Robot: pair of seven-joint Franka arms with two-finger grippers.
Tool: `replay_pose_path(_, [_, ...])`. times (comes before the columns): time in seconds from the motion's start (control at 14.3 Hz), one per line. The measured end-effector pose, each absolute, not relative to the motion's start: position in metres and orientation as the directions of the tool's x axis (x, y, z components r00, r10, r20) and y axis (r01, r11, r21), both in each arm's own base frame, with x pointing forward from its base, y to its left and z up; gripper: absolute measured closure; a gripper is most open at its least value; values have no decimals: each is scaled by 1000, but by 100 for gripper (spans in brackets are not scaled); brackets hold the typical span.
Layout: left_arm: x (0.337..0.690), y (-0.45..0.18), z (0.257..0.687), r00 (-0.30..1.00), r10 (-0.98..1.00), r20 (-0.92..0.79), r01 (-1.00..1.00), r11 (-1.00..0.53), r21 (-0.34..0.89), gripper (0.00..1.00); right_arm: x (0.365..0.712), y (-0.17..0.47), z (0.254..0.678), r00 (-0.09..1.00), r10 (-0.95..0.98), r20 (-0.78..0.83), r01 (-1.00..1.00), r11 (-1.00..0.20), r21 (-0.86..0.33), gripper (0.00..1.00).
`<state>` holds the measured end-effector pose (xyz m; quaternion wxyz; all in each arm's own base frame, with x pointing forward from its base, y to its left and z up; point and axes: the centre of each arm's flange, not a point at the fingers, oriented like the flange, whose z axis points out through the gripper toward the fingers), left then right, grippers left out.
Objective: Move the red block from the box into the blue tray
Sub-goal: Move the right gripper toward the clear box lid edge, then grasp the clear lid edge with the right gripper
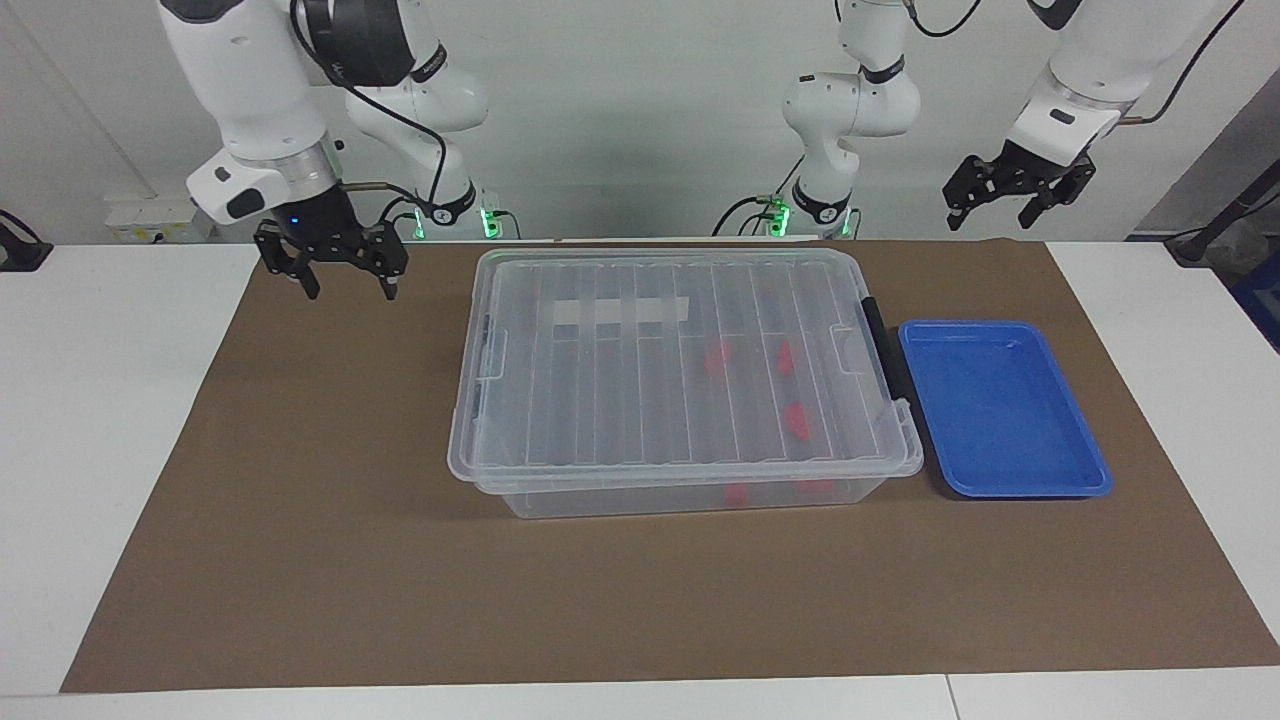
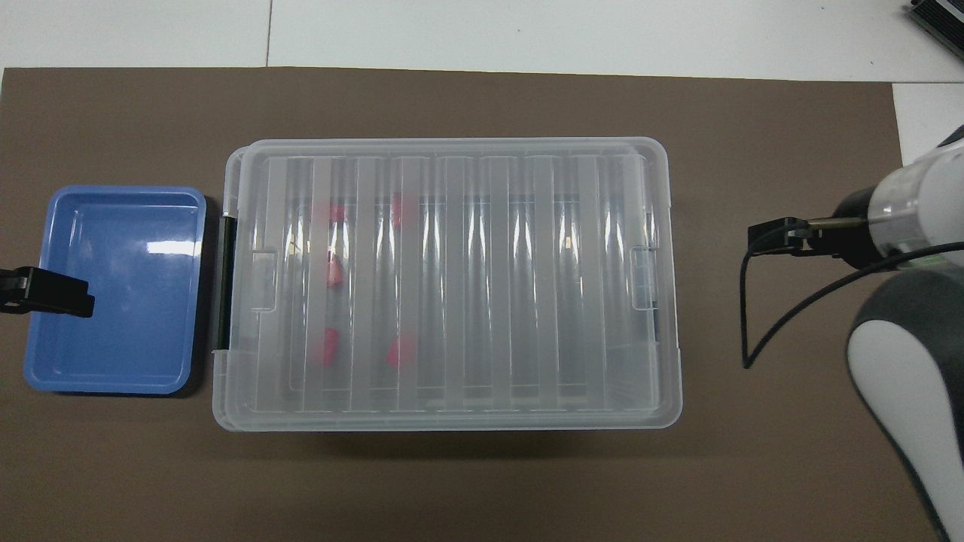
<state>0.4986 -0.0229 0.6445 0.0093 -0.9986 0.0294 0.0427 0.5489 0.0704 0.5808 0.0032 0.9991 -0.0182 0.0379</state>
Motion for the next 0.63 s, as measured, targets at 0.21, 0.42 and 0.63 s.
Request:
replay_pose_path(0.21, [499, -23, 645, 995, -58, -86, -59, -998, -16, 0, 555, 114, 544, 995, -8, 103, -7, -1000, -7, 0])
replay_pose_path(0.42, [499, -23, 645, 995, -58, -86, -59, -998, -16, 0, 568, 132, 509, 995, 10, 100, 11, -1000, -16, 0])
replay_pose_path(0.63, [499, -23, 645, 995, -58, -86, -59, -998, -16, 0, 571, 137, 476, 997, 34, 73, 34, -999, -7, 0])
